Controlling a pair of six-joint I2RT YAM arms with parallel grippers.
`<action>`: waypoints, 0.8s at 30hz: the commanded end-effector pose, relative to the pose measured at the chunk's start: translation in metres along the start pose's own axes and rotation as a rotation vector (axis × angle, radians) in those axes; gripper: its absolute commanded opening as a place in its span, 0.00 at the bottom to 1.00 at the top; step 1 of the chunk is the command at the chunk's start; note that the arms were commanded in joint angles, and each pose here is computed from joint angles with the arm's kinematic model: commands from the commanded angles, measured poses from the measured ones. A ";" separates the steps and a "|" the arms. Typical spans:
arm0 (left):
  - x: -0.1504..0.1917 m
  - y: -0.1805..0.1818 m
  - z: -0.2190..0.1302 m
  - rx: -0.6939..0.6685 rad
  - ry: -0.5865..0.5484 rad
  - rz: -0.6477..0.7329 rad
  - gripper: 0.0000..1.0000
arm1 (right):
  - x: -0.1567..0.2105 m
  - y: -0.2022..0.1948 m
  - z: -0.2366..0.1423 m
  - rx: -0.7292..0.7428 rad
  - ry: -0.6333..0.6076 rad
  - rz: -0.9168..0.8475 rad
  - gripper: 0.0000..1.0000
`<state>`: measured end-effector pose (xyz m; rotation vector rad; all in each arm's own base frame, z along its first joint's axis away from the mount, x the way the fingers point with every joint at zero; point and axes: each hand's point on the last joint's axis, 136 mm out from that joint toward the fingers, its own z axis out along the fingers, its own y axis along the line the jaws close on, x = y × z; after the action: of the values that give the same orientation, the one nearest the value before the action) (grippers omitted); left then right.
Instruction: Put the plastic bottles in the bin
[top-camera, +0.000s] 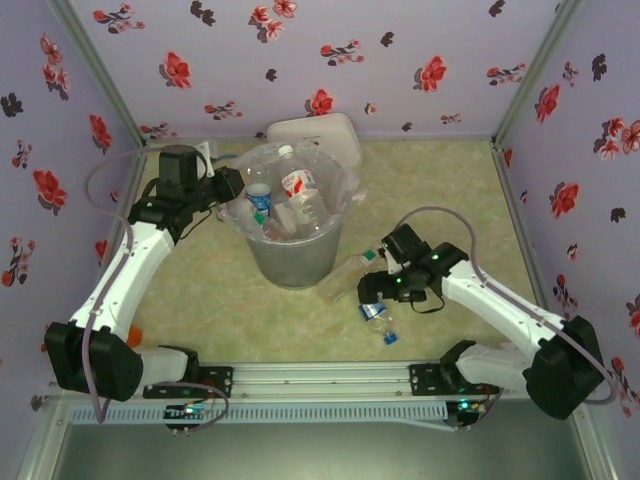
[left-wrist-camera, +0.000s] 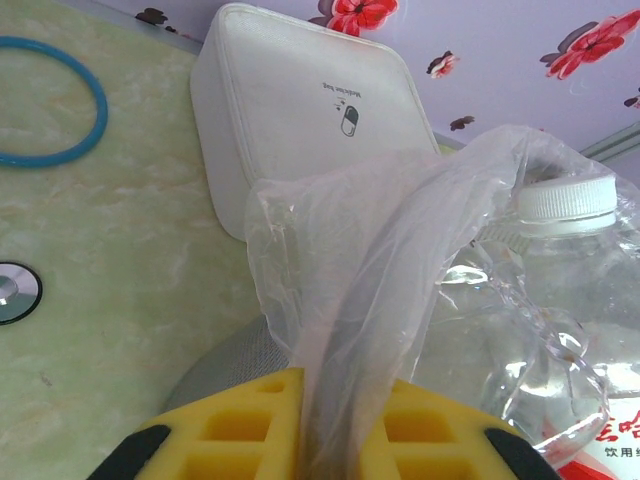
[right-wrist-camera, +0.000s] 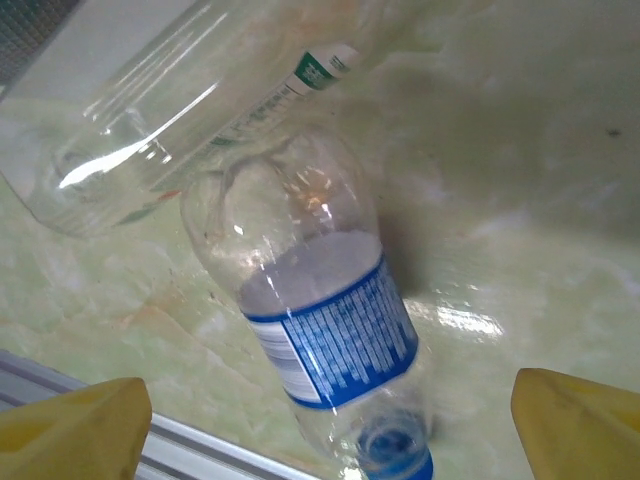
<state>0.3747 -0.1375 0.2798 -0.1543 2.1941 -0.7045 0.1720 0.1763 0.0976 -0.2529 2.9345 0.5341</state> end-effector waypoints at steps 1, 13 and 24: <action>0.014 0.024 0.014 -0.071 0.046 -0.033 0.16 | -0.008 0.012 0.017 -0.046 -0.015 -0.001 0.96; 0.016 0.026 0.016 -0.070 0.052 -0.032 0.16 | 0.001 -0.005 0.044 0.041 0.044 0.004 0.69; 0.013 0.023 0.014 -0.068 0.047 -0.028 0.16 | -0.038 -0.024 -0.066 0.100 -0.158 0.079 0.46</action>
<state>0.3757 -0.1382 0.2797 -0.1514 2.1912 -0.7113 0.1997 0.1589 0.1135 -0.1169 2.8910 0.4602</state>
